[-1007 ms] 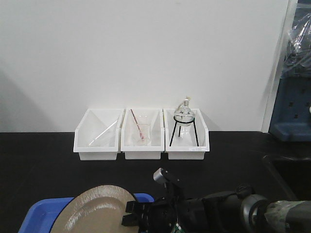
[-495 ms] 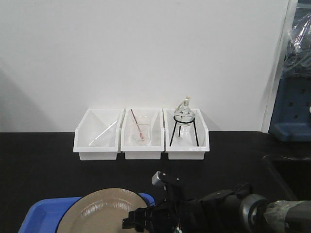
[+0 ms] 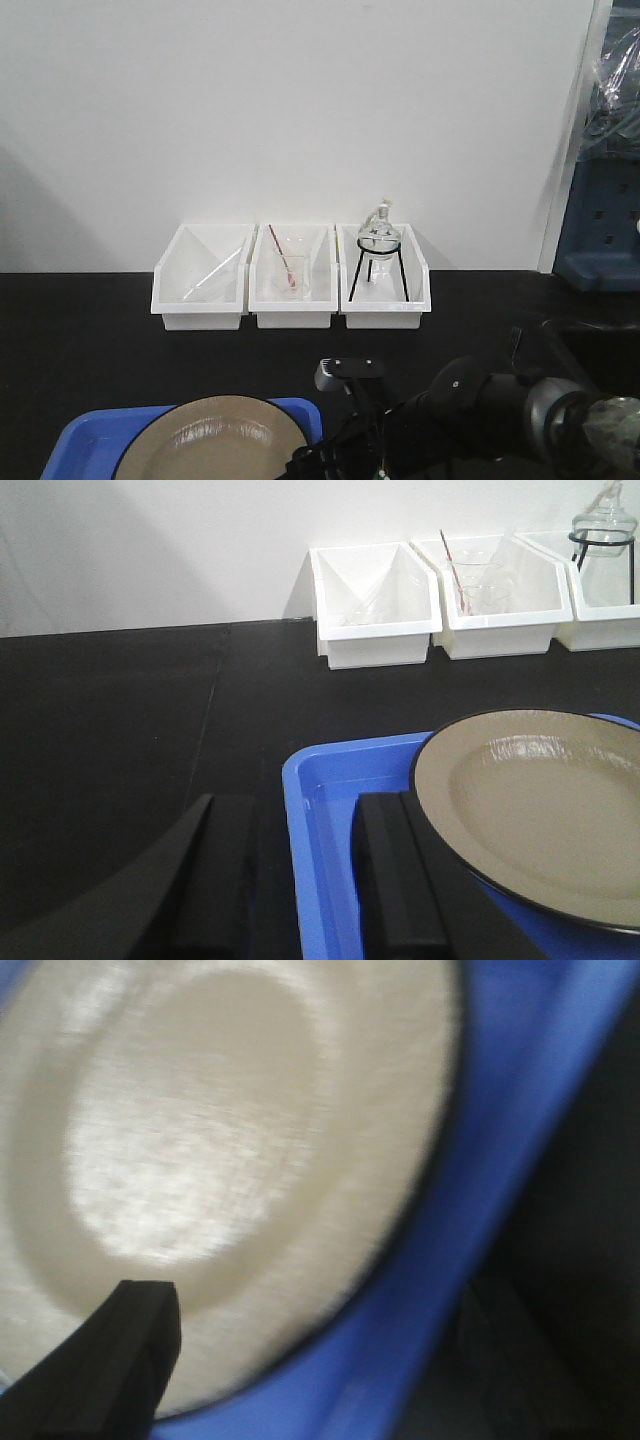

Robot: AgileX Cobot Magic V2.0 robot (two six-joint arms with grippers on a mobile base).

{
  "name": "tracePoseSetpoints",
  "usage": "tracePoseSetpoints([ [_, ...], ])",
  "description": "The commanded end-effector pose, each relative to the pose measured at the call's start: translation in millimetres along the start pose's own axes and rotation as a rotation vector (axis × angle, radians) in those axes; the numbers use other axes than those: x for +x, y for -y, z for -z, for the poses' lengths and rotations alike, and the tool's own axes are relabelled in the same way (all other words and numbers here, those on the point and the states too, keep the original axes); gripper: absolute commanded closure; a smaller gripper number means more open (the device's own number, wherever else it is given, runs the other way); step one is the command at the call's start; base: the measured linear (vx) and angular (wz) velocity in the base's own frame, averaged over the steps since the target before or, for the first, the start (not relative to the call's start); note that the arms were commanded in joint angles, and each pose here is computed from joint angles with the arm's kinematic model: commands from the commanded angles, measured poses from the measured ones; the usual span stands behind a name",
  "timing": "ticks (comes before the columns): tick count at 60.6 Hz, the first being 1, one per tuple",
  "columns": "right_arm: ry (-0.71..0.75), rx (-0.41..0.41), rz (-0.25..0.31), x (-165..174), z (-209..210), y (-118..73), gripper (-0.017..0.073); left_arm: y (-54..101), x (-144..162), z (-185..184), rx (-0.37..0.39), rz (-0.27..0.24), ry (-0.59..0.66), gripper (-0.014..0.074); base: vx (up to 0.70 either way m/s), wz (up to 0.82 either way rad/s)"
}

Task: Place disk in tray to left cabinet
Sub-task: 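Lower the plate onto the blue tray and release the right gripper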

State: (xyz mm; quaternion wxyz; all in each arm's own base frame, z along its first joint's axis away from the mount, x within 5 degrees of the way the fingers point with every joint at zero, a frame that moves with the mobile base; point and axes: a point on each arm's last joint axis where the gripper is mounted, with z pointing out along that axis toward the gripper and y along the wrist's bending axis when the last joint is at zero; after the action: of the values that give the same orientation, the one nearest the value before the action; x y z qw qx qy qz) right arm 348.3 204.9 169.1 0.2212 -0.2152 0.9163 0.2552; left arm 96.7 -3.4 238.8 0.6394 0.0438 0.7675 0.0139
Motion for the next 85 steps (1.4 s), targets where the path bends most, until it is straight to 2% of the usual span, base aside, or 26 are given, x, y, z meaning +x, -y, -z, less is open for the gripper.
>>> tracePoseSetpoints([
  [1, 0.073, 0.073, 0.029, -17.8, 34.1, -5.5, -0.0040, -1.2, -20.1, 0.5, -0.005, 0.005, 0.122, 0.0213, 0.00, 0.00],
  [3, 0.072, 0.096, 0.006, -18.0, 37.6, -4.9, -0.0039, -1.2, -20.1, 0.5, -0.005, 0.005, 0.122, 0.0213, 0.00, 0.00],
  [11, 0.065, 0.190, -0.015, -18.2, 47.5, 0.0, -0.0034, -1.2, -20.3, 0.2, -0.005, 0.005, 0.120, 0.0212, 0.00, 0.00],
  [16, 0.048, 0.227, -0.066, -16.1, 47.8, 3.4, -0.0033, -1.3, -22.8, -3.1, -0.003, 0.007, 0.096, 0.0212, 0.00, 0.00],
  [23, 0.031, 0.256, -0.156, -13.4, 48.3, 6.1, -0.0033, -1.7, -34.4, -15.8, 0.011, 0.008, -0.026, 0.0212, 0.00, 0.00],
  [27, 0.034, 0.261, -0.181, -13.3, 48.5, 6.5, -0.0033, -2.4, -46.9, -26.8, 0.016, 0.042, -0.090, 0.0212, 0.00, 0.00],
  [33, 0.040, 0.262, -0.180, -13.9, 48.5, 6.6, -0.0033, -3.2, -62.8, -50.1, 0.018, 0.120, -0.205, 0.0212, 0.00, 0.00],
  [39, 0.060, 0.263, -0.177, -15.7, 48.6, 6.8, -0.0033, -3.9, -77.8, -74.6, 0.017, 0.158, -0.313, 0.0212, 0.00, 0.00],
  [52, 0.109, 0.264, -0.169, -20.2, 49.0, 7.3, -0.0033, -5.3, -85.3, -140.9, 0.018, 0.160, -0.611, 0.0212, 0.00, 0.00],
  [63, 0.075, 0.262, -0.176, -17.1, 49.0, 6.7, -0.0033, -21.8, -69.7, -192.1, -0.021, 0.172, -0.817, 0.0211, 0.00, 0.00],
  [73, 0.032, 0.260, -0.176, -13.3, 48.7, 6.2, -0.0033, -31.7, -52.8, -223.9, -0.007, 0.147, -0.888, 0.0198, 0.00, 0.00],
  [85, 0.029, 0.260, -0.169, -13.1, 48.7, 6.2, -0.0033, -24.1, -34.0, -247.2, 0.104, 0.163, -0.914, 0.0195, 0.00, 0.00],
])
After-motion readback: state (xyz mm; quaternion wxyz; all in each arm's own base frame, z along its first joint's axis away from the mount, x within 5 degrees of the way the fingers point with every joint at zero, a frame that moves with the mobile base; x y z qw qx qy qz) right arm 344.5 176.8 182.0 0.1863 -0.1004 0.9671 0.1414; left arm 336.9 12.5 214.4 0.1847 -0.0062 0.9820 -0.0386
